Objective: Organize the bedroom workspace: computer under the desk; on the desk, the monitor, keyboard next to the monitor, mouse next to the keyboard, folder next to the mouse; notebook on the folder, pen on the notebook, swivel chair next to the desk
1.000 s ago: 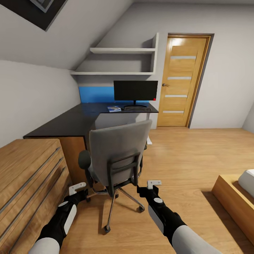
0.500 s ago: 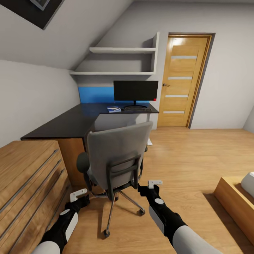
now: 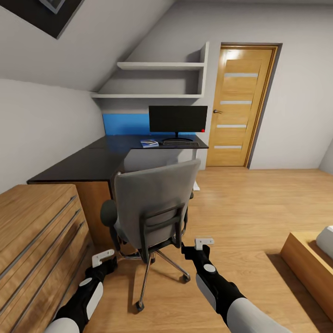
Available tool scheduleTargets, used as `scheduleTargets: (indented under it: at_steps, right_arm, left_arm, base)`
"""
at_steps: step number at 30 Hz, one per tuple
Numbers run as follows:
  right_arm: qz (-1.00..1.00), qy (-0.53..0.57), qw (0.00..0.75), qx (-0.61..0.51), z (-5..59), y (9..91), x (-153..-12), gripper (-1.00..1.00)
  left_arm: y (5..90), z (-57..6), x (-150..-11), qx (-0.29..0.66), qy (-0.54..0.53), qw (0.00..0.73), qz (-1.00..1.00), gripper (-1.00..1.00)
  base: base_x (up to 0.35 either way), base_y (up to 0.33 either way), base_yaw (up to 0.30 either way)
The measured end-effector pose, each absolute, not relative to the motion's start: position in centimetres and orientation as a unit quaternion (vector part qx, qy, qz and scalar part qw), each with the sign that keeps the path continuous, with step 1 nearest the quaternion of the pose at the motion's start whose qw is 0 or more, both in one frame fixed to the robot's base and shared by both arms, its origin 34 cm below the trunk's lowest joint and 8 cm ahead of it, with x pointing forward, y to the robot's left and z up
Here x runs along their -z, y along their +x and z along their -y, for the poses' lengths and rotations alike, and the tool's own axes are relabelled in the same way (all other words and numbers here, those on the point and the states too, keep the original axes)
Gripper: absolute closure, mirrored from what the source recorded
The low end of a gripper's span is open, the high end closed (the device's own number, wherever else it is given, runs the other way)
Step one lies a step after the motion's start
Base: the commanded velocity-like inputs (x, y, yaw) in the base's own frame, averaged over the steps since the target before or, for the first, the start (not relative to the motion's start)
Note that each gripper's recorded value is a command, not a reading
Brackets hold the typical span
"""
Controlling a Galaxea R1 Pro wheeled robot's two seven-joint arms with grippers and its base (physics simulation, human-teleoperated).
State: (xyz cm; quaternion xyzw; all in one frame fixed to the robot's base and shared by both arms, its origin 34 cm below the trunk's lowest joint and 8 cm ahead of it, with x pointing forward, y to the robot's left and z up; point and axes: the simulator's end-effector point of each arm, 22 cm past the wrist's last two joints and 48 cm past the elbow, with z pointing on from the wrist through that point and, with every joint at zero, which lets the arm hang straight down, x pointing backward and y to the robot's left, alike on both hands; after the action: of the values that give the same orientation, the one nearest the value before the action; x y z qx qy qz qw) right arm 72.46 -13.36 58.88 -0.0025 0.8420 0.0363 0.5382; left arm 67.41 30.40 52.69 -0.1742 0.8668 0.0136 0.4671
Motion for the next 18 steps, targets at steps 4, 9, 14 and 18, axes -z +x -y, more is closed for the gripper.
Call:
scheduleTargets:
  at_steps: [4, 9, 14, 18]
  right_arm:
    - [-0.842, -0.002, 0.538, -0.036, 13.3, 72.4, -58.9, -1.0]
    - [-0.842, -0.003, 0.538, -0.037, 13.3, 72.4, -58.9, -1.0]
    - [-0.842, -0.011, 0.538, -0.04, 12.8, 72.3, -58.8, -1.0]
    - [-0.842, -0.027, 0.536, -0.048, 12.1, 72.1, -58.6, -1.0]
  left_arm:
    - [67.0, -30.0, -52.0, -0.012, -0.173, 0.46, -0.871, -1.0]
    - [66.7, -29.4, -51.6, -0.008, -0.172, 0.456, -0.873, -1.0]
    - [66.6, -28.9, -51.3, -0.006, -0.171, 0.459, -0.872, -1.0]
    - [66.2, -28.2, -50.7, 0.001, -0.165, 0.454, -0.876, -1.0]
  base:
    - [0.0, 0.0, 0.0]
    - [0.0, 0.0, 0.0]
    - [0.0, 0.0, 0.0]
    - [0.0, 0.0, 0.0]
